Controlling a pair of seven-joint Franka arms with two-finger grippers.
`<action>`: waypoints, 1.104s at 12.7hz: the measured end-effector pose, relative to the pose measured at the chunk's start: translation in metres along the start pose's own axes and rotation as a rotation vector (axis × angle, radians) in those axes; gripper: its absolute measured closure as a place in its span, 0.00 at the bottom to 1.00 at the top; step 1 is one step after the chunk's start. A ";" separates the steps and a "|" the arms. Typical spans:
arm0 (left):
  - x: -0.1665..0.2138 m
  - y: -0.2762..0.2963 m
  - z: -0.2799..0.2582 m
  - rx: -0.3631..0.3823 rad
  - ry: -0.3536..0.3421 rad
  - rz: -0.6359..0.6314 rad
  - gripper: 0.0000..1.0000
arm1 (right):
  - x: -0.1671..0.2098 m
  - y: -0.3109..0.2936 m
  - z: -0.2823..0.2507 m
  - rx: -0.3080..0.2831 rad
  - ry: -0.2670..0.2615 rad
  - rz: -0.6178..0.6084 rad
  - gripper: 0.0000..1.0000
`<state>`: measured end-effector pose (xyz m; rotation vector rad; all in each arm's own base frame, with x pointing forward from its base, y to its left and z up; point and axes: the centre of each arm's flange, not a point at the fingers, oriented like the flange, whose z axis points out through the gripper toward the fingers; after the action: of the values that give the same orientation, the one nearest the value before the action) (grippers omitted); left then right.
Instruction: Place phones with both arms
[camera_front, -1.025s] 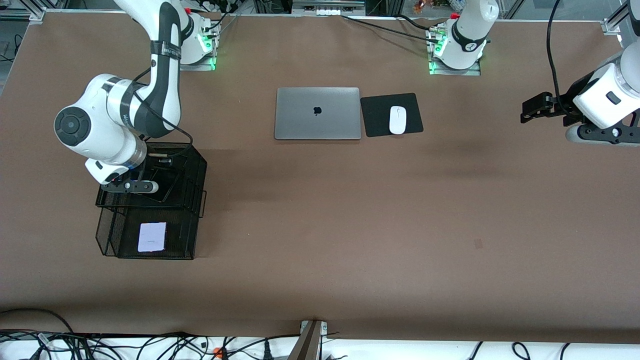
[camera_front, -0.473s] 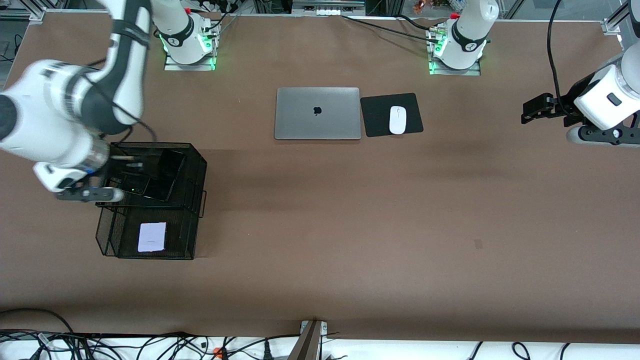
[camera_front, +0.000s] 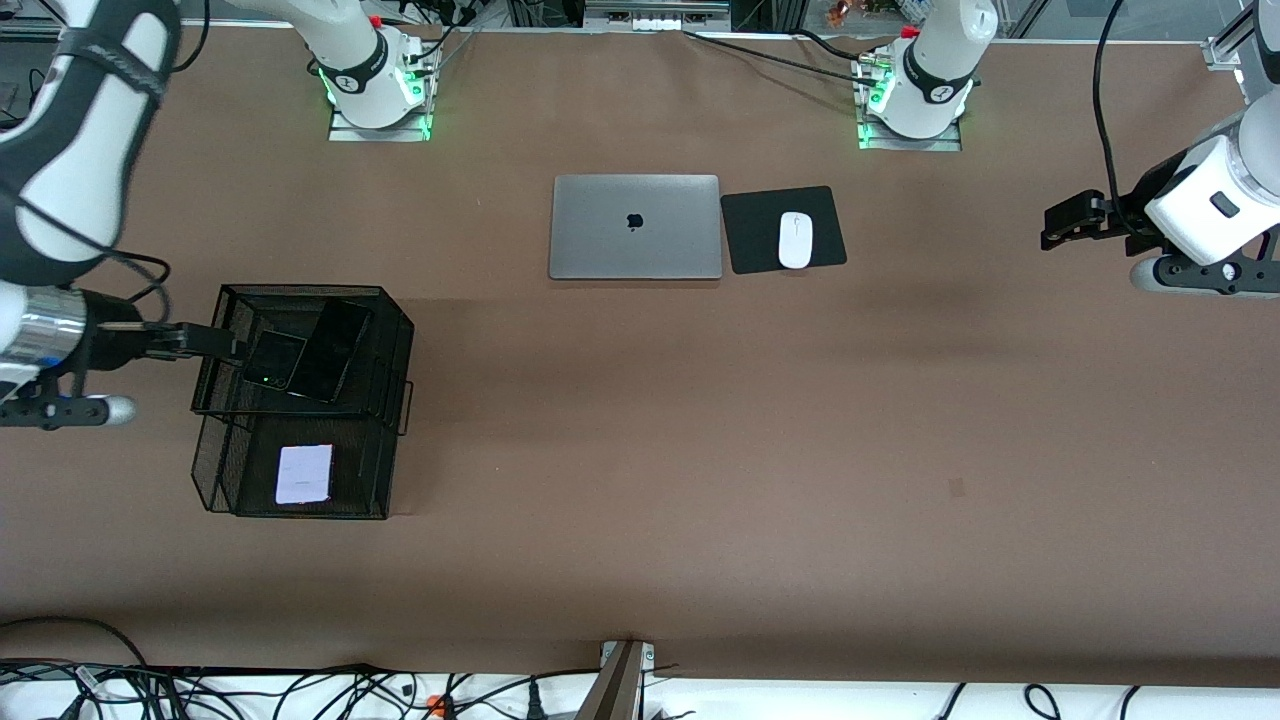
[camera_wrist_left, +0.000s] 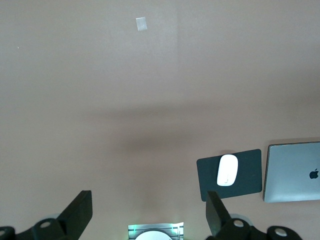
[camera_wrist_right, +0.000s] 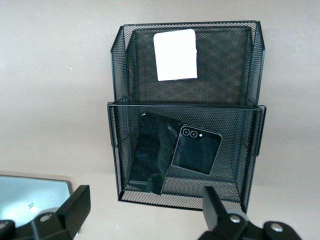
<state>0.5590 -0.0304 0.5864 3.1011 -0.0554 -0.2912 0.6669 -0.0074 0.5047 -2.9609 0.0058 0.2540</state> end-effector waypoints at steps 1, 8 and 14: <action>0.000 0.000 0.000 0.000 0.000 0.000 0.00 | 0.001 0.003 -0.005 0.008 -0.002 -0.004 0.00; 0.000 -0.001 0.000 0.000 0.001 -0.002 0.00 | 0.005 -0.020 -0.020 -0.039 -0.089 -0.027 0.02; 0.000 -0.001 -0.001 0.000 0.003 -0.003 0.00 | -0.034 -0.022 -0.037 -0.097 0.049 -0.054 0.02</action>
<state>0.5593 -0.0289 0.5874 3.1015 -0.0511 -0.2865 0.6403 0.0073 0.5496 -3.0573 -0.0822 0.1790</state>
